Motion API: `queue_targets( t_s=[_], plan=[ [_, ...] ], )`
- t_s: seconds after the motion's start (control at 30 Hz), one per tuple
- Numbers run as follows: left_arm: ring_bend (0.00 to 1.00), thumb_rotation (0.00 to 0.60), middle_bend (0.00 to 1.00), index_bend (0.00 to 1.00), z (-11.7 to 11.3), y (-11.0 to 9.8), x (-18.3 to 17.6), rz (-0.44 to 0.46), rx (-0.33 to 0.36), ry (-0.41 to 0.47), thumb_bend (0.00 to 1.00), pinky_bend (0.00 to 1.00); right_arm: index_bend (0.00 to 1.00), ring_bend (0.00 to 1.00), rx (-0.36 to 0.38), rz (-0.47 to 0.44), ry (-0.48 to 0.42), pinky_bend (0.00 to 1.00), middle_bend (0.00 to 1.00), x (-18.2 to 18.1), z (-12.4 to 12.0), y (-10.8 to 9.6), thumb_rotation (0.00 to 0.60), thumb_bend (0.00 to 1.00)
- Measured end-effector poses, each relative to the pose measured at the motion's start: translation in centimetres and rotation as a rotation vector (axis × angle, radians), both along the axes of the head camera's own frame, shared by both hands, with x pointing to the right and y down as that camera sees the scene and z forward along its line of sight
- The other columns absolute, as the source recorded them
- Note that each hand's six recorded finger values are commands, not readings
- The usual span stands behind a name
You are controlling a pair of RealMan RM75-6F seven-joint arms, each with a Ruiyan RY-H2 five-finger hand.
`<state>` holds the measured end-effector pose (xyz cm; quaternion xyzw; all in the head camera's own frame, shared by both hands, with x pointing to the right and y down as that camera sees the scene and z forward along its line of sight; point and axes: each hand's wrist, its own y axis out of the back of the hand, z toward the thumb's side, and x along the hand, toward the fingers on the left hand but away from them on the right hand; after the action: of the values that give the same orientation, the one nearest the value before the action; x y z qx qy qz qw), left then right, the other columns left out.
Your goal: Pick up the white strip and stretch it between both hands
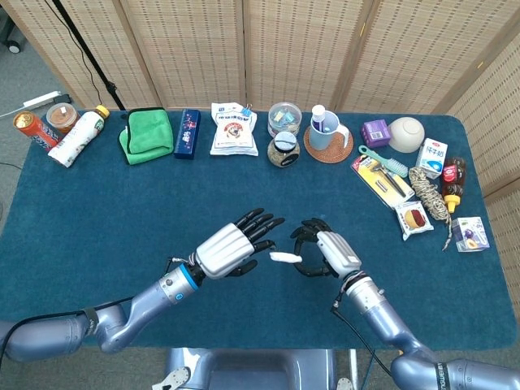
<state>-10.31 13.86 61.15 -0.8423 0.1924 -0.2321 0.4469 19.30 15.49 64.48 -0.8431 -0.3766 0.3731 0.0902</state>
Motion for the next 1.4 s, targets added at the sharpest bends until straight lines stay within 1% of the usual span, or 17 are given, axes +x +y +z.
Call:
queue_targets(
  t_s=[0.13,0.27,0.43,0.73,1.07,1.3,1.4],
  plan=[
    [0.0,0.6,0.0,0.34,0.2,0.0,0.7,0.006,0.005,-0.002,0.38,0.0,0.66,0.11,-0.003,-0.007,-0.004,0.0,0.29,-0.3,0.0,0.1,0.6,0.69],
    [0.0,0.6,0.0,0.35,0.5,0.1,1.2,0.008,-0.01,-0.002,0.38,0.0,0.66,0.11,-0.008,-0.014,-0.008,0.0,0.29,-0.7,0.0,0.2,0.6,0.69],
    [0.0,0.6,0.0,0.36,0.7,0.2,1.9,0.009,-0.013,-0.001,0.38,0.0,0.66,0.11,-0.015,-0.017,-0.014,0.0,0.29,-1.1,0.1,0.3,0.6,0.69],
    [0.0,0.6,0.0,0.4,1.0,0.3,3.0,0.003,-0.033,0.01,0.38,0.0,0.66,0.11,-0.024,-0.017,-0.025,0.0,0.29,-1.6,0.2,0.3,0.6,0.69],
    [0.0,0.6,0.0,0.51,1.3,0.5,3.6,0.003,-0.035,0.008,0.38,0.0,0.66,0.11,-0.032,-0.008,-0.032,0.0,0.29,-1.6,0.3,0.1,0.6,0.69],
    [0.0,0.6,0.0,0.52,1.3,0.3,3.6,-0.003,-0.03,0.005,0.38,0.0,0.66,0.11,-0.036,-0.004,-0.033,0.0,0.29,-1.3,0.3,0.1,0.6,0.69],
    [0.0,0.6,0.0,0.5,1.3,0.2,3.5,-0.006,-0.029,0.003,0.38,0.0,0.66,0.11,-0.037,-0.004,-0.033,0.0,0.29,-1.3,0.3,0.1,0.6,0.69]
  ],
)
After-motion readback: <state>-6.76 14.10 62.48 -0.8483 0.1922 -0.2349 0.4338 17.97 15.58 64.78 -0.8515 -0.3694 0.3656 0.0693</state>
